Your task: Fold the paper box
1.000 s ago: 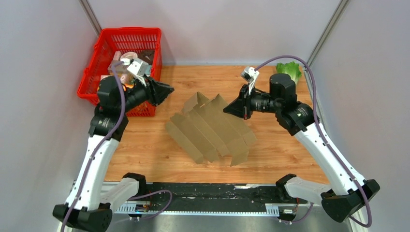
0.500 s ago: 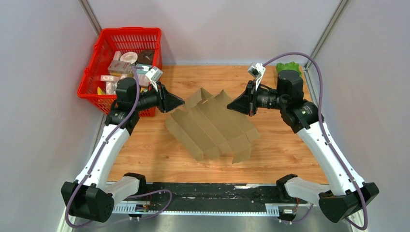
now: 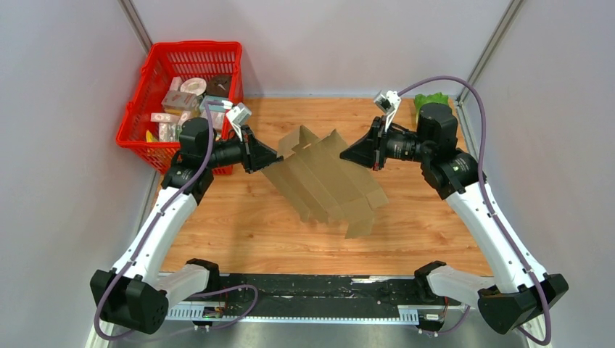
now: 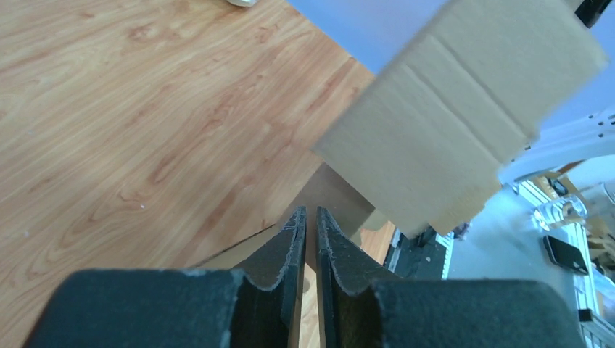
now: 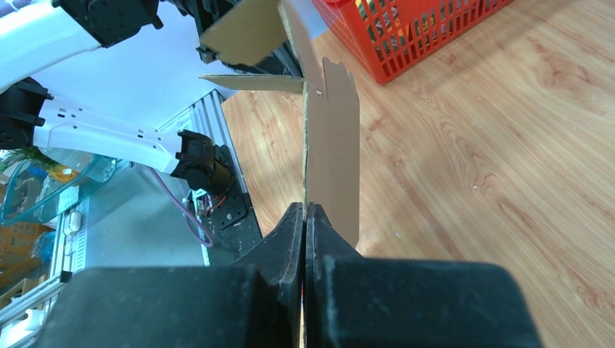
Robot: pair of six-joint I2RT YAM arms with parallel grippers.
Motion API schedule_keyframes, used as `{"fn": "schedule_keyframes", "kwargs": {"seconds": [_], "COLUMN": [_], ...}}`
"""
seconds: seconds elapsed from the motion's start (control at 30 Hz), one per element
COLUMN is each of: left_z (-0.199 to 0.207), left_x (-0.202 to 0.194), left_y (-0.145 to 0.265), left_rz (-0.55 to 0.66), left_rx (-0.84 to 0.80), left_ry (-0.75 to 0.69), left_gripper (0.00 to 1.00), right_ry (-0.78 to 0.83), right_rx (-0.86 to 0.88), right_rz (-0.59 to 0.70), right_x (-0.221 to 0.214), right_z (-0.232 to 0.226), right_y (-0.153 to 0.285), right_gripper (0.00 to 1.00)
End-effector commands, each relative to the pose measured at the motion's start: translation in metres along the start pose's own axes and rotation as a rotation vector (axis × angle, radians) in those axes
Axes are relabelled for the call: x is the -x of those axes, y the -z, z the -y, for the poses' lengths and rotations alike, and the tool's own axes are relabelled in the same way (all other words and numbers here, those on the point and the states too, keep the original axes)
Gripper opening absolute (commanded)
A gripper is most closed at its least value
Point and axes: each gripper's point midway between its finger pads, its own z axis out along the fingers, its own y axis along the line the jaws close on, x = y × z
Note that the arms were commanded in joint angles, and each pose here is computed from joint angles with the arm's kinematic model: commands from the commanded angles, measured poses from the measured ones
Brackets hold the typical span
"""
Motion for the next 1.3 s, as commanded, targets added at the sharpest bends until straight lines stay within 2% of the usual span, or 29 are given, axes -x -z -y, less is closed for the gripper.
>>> {"fn": "schedule_keyframes", "kwargs": {"seconds": [0.0, 0.17, 0.33, 0.4, 0.43, 0.53, 0.6, 0.7, 0.8, 0.9, 1.0, 1.03, 1.13, 1.27], "left_z": [0.019, 0.013, 0.018, 0.020, 0.021, 0.022, 0.019, 0.015, 0.014, 0.019, 0.029, 0.034, 0.038, 0.052], "left_x": [-0.005, -0.008, -0.012, -0.016, -0.016, -0.017, -0.018, -0.018, -0.019, -0.017, -0.013, -0.011, -0.002, 0.021], "left_y": [-0.002, -0.007, -0.012, -0.013, -0.013, -0.013, -0.012, -0.013, -0.014, -0.009, 0.001, 0.007, 0.020, 0.031], "left_rz": [-0.016, -0.026, -0.036, -0.046, -0.048, -0.050, -0.051, -0.051, -0.054, -0.056, -0.033, -0.012, 0.045, 0.146], "left_rx": [-0.071, -0.062, -0.084, -0.084, -0.087, -0.075, -0.058, -0.042, -0.036, -0.041, -0.041, -0.030, 0.026, 0.065], "left_ry": [-0.060, -0.038, -0.028, -0.030, -0.035, -0.052, -0.060, -0.060, -0.053, -0.078, -0.148, -0.180, -0.273, -0.332], "left_gripper": [0.17, 0.13, 0.11, 0.13, 0.21, 0.34, 0.38, 0.40, 0.31, 0.29, 0.35, 0.40, 0.53, 0.58], "right_ry": [0.041, 0.030, 0.014, -0.018, -0.011, -0.017, -0.016, -0.015, -0.020, -0.026, -0.047, -0.068, -0.073, -0.087], "right_rx": [0.039, 0.153, 0.184, 0.222, 0.236, 0.240, 0.250, 0.259, 0.257, 0.169, -0.035, -0.110, -0.168, -0.170], "right_rz": [0.083, 0.079, 0.089, 0.095, 0.102, 0.097, 0.092, 0.089, 0.088, 0.095, 0.061, 0.043, 0.017, -0.025], "right_x": [0.025, 0.024, 0.023, 0.024, 0.025, 0.024, 0.024, 0.023, 0.021, 0.022, 0.013, 0.009, 0.001, -0.006], "right_z": [-0.013, -0.030, -0.032, -0.038, -0.039, -0.039, -0.041, -0.043, -0.042, -0.029, 0.007, 0.020, 0.031, 0.032], "right_y": [0.003, 0.002, 0.000, -0.001, -0.001, -0.002, -0.001, 0.000, 0.000, -0.003, -0.005, -0.004, -0.002, -0.003], "right_gripper": [0.00, 0.00, 0.00, 0.00, 0.00, 0.00, 0.00, 0.00, 0.00, 0.00, 0.00, 0.00, 0.00, 0.00]}}
